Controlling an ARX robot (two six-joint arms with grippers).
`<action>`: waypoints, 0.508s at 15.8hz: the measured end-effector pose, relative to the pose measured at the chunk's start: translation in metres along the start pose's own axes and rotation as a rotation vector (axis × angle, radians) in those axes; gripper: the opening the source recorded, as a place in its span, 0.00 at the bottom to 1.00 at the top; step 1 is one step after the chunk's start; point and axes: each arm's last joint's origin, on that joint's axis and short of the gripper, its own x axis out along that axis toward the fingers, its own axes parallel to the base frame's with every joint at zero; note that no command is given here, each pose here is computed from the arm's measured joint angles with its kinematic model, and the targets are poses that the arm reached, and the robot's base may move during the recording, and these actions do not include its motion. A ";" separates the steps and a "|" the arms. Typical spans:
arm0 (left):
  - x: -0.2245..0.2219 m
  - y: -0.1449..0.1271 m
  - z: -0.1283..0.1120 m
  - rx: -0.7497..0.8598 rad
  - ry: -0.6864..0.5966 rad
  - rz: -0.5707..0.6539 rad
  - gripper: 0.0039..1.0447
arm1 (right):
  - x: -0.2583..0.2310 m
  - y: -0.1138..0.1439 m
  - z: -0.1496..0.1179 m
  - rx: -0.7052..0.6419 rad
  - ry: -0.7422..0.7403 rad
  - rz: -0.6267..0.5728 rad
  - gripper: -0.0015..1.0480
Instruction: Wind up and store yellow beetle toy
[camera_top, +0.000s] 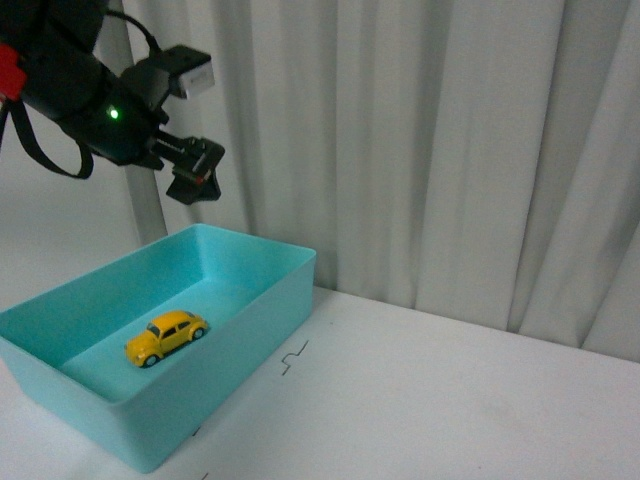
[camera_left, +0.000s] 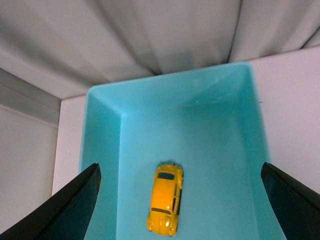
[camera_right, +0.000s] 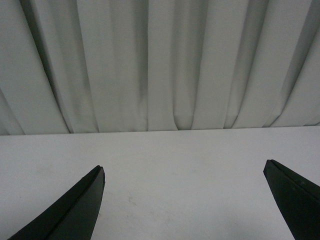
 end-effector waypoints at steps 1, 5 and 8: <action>-0.022 -0.004 0.004 -0.002 -0.051 -0.019 0.94 | 0.000 0.000 0.000 0.000 0.000 0.000 0.94; -0.110 -0.045 -0.011 -0.146 -0.643 -0.027 0.68 | 0.000 0.000 0.000 0.000 0.001 0.000 0.94; -0.103 -0.090 -0.082 -0.267 -0.663 -0.060 0.21 | 0.000 0.000 0.000 0.000 0.000 0.000 0.94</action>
